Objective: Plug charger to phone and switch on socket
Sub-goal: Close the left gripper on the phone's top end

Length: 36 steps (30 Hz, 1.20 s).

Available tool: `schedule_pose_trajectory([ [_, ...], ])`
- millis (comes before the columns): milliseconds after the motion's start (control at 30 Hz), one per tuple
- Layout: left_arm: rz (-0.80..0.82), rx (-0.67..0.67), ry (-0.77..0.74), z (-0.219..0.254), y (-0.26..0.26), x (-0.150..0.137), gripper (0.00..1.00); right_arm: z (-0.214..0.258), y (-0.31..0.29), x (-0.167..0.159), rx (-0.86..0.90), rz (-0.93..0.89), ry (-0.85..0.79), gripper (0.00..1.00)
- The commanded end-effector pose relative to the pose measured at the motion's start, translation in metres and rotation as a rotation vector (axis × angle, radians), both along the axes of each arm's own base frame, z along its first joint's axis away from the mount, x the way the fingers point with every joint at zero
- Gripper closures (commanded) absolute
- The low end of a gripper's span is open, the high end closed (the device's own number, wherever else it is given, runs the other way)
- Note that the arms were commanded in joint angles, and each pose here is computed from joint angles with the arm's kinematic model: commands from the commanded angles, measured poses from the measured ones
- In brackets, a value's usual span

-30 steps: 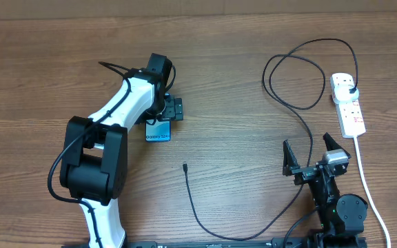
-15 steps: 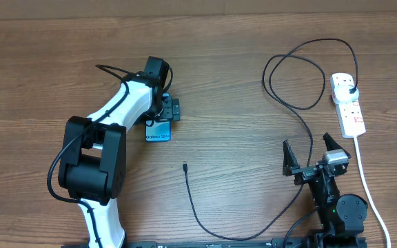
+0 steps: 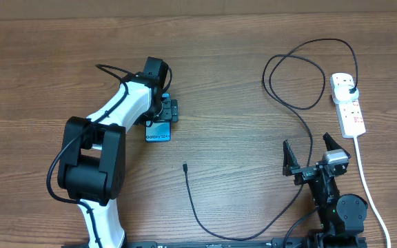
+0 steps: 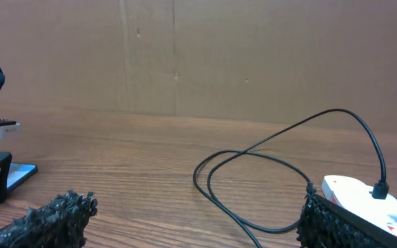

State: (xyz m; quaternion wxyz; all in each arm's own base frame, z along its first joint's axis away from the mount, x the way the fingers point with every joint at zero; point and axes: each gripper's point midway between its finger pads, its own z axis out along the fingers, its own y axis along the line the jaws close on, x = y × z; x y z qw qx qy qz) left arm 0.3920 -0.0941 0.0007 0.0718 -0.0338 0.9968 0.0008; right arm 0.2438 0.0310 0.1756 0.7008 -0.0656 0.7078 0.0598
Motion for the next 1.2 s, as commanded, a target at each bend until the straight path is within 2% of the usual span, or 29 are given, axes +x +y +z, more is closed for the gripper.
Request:
schedule_pose_trajectory([
  [0,-0.006,-0.018,0.038,-0.008,0.000,-0.012,0.08,-0.002,-0.001,0.000,-0.001,-0.004,-0.002,0.00],
  [100,-0.006,-0.017,0.039,-0.008,0.000,-0.012,0.00,-0.002,-0.001,0.000,-0.001,-0.004,-0.002,0.00],
  [233,-0.009,-0.024,0.045,-0.008,-0.002,-0.014,0.01,-0.002,-0.001,0.000,-0.001,-0.004,-0.002,0.00],
  [433,-0.010,-0.023,0.054,-0.008,-0.002,-0.016,0.13,-0.002,-0.001,0.000,-0.001,-0.004,-0.002,0.00],
  [533,-0.012,-0.027,0.061,-0.008,-0.003,-0.018,0.24,-0.002,-0.001,0.000,-0.001,-0.004,-0.002,0.00],
  [600,-0.014,-0.028,0.061,-0.008,-0.004,-0.018,0.27,-0.002,-0.001,0.000,-0.001,-0.004,-0.002,0.00],
  [900,-0.013,-0.066,0.055,-0.001,-0.010,-0.017,0.30,-0.002,-0.001,0.000,-0.001,-0.004,-0.002,0.00],
  [1167,-0.027,-0.151,0.000,0.041,-0.021,-0.019,0.31,-0.002,-0.001,0.000,-0.001,-0.004,-0.002,0.00],
])
